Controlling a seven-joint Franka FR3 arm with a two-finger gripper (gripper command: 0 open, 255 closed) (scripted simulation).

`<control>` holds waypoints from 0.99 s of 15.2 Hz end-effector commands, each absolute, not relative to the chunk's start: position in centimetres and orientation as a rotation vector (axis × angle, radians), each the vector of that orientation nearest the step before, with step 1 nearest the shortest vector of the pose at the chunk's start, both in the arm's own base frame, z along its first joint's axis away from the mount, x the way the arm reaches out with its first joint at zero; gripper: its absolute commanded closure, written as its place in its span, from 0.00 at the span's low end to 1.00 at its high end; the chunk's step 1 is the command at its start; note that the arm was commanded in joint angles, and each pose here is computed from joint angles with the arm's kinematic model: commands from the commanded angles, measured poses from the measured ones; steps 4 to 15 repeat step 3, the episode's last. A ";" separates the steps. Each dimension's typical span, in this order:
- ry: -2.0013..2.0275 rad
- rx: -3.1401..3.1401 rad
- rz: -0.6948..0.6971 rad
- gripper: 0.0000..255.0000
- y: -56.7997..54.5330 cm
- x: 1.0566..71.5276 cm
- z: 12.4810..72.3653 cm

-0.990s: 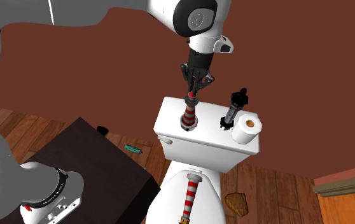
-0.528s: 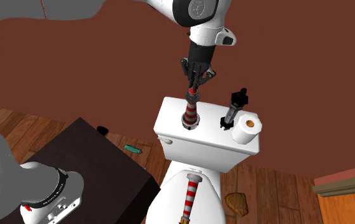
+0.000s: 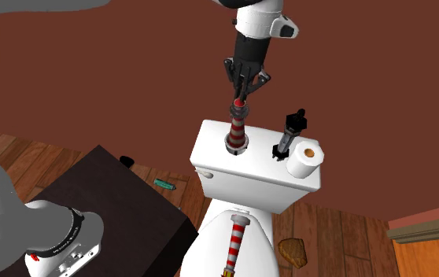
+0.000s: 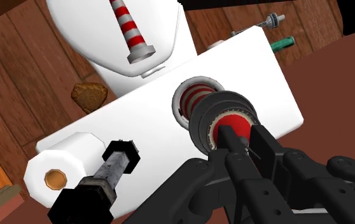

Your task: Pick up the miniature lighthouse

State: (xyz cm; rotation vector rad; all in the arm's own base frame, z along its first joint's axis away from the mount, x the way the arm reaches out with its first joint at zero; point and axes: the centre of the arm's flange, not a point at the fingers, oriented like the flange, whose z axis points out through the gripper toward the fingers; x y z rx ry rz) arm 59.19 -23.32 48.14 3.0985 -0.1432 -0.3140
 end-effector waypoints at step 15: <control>-0.143 3.099 -0.314 1.00 -23.4 59.1 49.4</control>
